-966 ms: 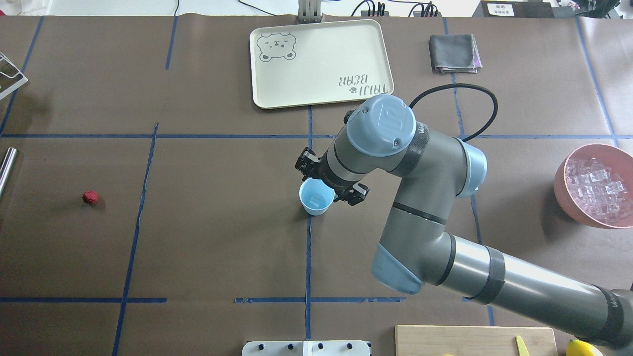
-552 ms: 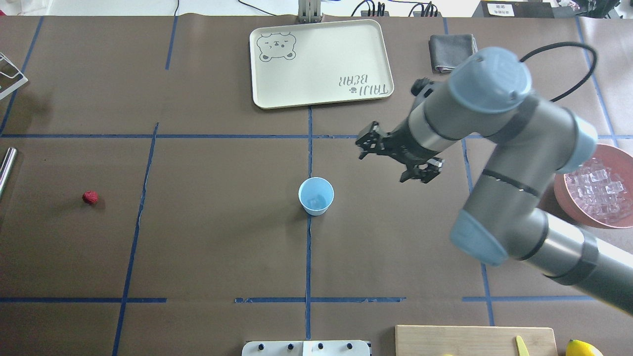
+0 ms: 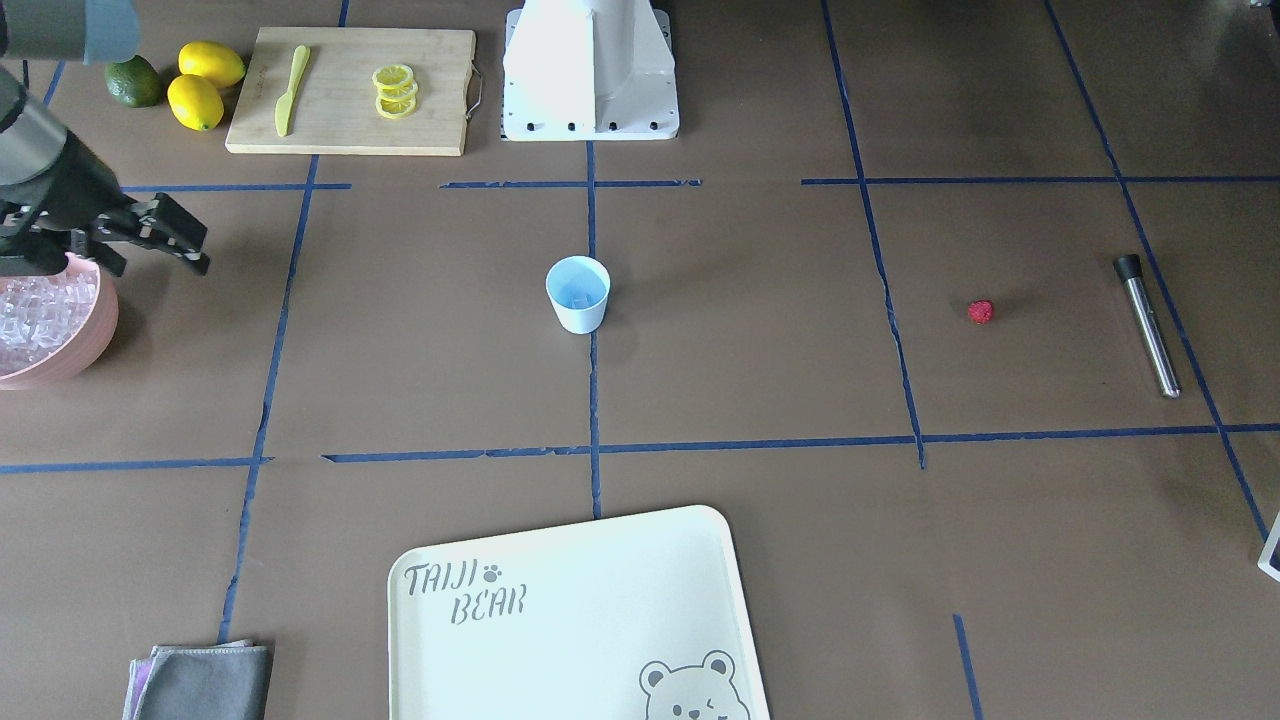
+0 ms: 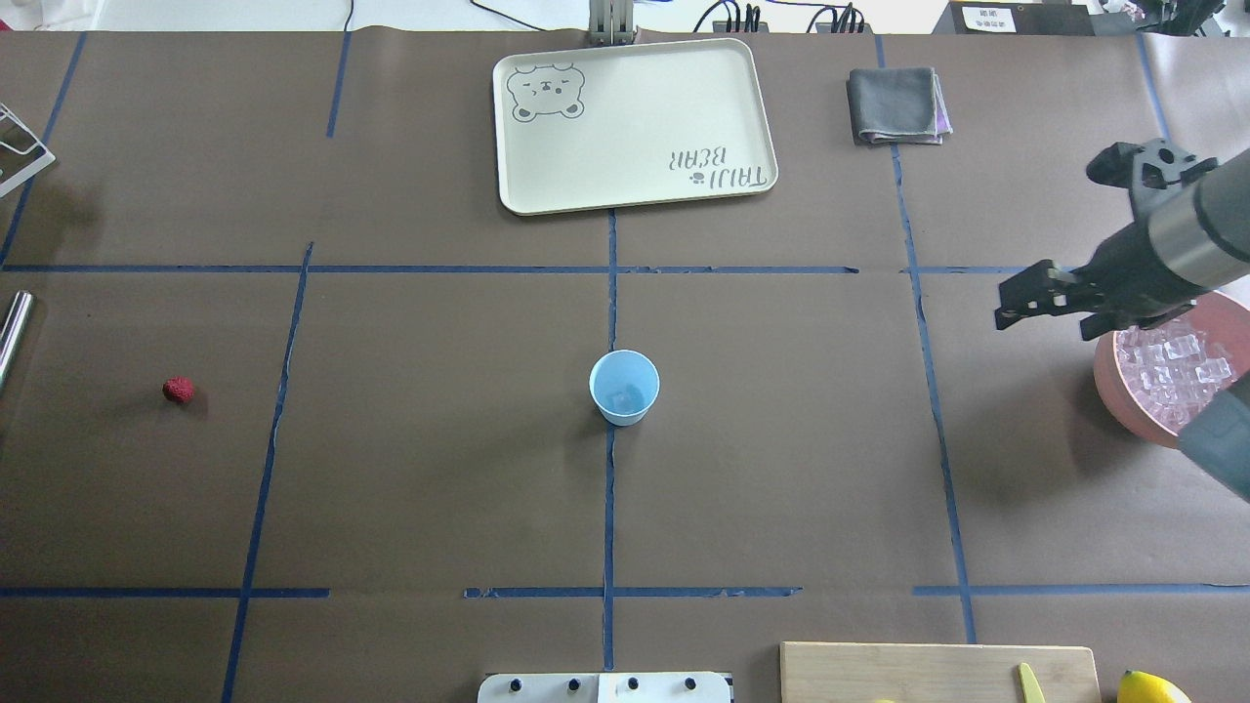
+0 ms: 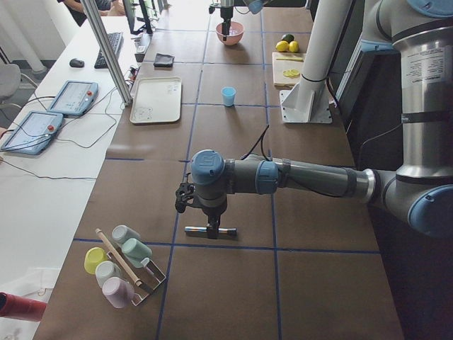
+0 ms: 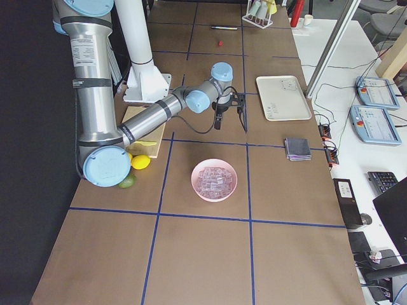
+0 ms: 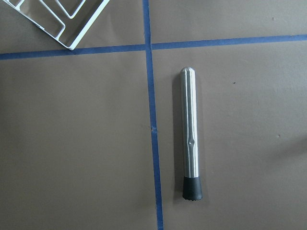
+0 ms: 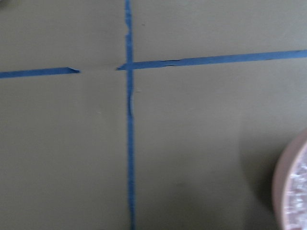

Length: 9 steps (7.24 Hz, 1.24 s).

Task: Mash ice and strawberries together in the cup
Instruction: 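Move the right gripper back to the pink bowl, then grasp another ice cube from the pink bowl with the right gripper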

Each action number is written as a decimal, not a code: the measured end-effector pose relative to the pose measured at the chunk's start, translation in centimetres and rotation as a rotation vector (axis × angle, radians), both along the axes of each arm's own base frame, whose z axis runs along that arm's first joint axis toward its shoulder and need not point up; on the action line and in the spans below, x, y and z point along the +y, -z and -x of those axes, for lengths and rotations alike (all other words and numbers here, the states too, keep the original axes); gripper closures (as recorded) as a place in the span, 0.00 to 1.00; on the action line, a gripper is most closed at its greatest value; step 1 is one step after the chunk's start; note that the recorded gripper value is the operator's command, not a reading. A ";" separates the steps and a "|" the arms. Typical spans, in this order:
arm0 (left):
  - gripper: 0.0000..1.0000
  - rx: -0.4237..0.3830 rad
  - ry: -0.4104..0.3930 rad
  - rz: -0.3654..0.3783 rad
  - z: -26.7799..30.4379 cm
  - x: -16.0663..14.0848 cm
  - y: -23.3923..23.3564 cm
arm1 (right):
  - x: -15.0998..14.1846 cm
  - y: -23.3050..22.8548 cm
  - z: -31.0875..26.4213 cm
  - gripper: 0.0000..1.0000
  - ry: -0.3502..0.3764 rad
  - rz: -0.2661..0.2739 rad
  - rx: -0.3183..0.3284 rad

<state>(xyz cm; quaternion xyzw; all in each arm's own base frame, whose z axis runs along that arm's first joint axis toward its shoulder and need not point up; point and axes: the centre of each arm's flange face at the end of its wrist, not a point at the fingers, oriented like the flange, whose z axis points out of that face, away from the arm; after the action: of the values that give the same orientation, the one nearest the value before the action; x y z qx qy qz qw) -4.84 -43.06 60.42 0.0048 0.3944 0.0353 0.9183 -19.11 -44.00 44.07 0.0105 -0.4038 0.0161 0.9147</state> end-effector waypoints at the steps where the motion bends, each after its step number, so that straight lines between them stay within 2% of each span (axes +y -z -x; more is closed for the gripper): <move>1: 0.00 0.000 0.000 0.000 0.0 0.0 0.0 | 0.6 -3.5 -2.2 0.00 0.052 -0.037 0.047; 2: 0.00 0.000 0.000 0.001 0.0 0.0 0.0 | 1.1 -6.6 -3.7 0.00 0.100 -0.059 0.089; 4: 0.00 0.000 -0.001 0.001 0.0 0.0 -0.1 | 1.5 -10.8 -5.0 0.01 0.148 -0.051 0.134; 7: 0.00 0.000 -0.001 0.000 0.0 0.0 0.0 | 2.0 -14.5 -5.8 0.05 0.150 -0.010 0.196; 9: 0.00 0.000 -0.001 0.000 0.0 0.0 0.0 | 1.9 -15.5 -5.8 0.10 0.152 0.002 0.209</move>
<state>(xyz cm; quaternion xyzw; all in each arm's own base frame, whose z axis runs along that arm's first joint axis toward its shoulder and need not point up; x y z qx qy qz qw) -4.80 -43.06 60.42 0.0047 0.3944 0.0357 0.9182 -13.35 -42.14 59.54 -0.0194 -0.3059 -0.0540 0.9503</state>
